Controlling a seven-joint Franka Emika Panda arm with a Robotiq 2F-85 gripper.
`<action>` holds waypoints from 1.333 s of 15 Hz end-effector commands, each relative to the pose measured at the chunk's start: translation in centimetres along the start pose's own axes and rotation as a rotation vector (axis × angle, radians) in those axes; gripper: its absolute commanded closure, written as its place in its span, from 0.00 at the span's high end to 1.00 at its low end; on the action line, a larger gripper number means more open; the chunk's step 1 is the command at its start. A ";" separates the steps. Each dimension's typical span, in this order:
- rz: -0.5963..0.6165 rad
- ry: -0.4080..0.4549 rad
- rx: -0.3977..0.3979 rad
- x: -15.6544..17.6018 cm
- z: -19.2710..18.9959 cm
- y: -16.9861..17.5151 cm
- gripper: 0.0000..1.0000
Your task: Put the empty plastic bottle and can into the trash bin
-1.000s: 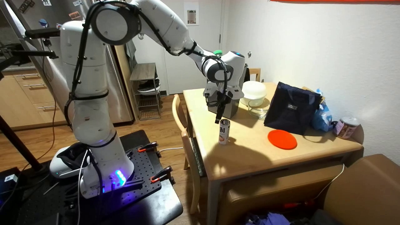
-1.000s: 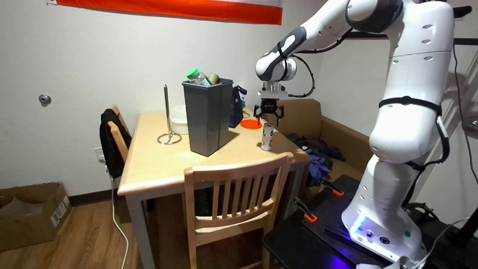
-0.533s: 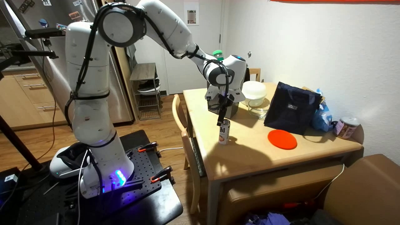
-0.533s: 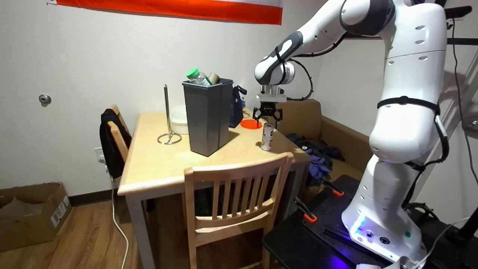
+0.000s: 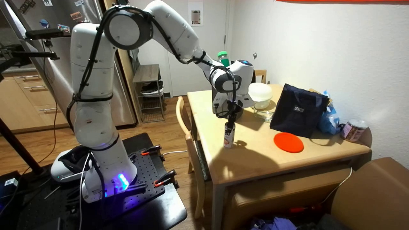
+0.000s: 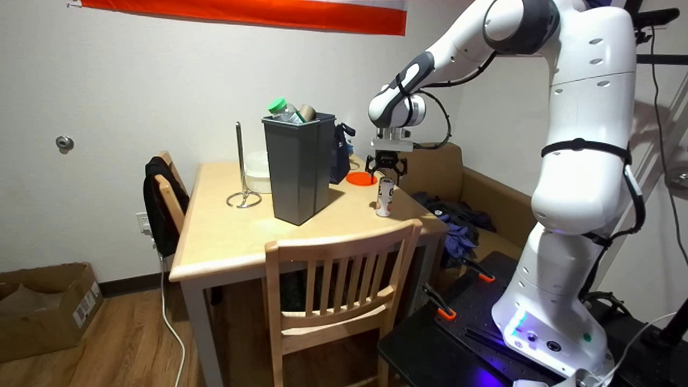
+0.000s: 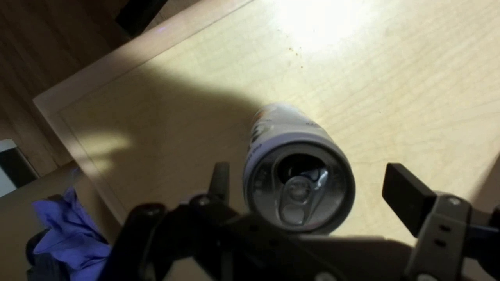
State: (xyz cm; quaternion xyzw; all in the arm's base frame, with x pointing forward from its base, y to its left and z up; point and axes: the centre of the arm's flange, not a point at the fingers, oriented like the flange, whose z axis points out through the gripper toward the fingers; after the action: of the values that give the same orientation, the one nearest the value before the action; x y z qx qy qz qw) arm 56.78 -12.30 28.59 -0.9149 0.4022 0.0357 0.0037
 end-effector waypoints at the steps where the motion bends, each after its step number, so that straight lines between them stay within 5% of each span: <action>1: 0.007 0.037 -0.007 0.3 -0.1 0.2 0.74; 3: 0.006 0.048 -0.012 0.2 -0.5 0.1 0.69; 7: -0.018 0.075 -0.041 -0.8 -2.1 -0.6 0.38; 12: -0.081 0.151 -0.051 -3.0 -6.8 -2.6 0.36; 20: -0.300 0.214 -0.124 -7.8 -19.3 -3.1 0.36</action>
State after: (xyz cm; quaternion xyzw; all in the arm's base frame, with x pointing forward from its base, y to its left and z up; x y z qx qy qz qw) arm 56.57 -5.86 43.01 -0.9503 0.2985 -0.0430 -0.0779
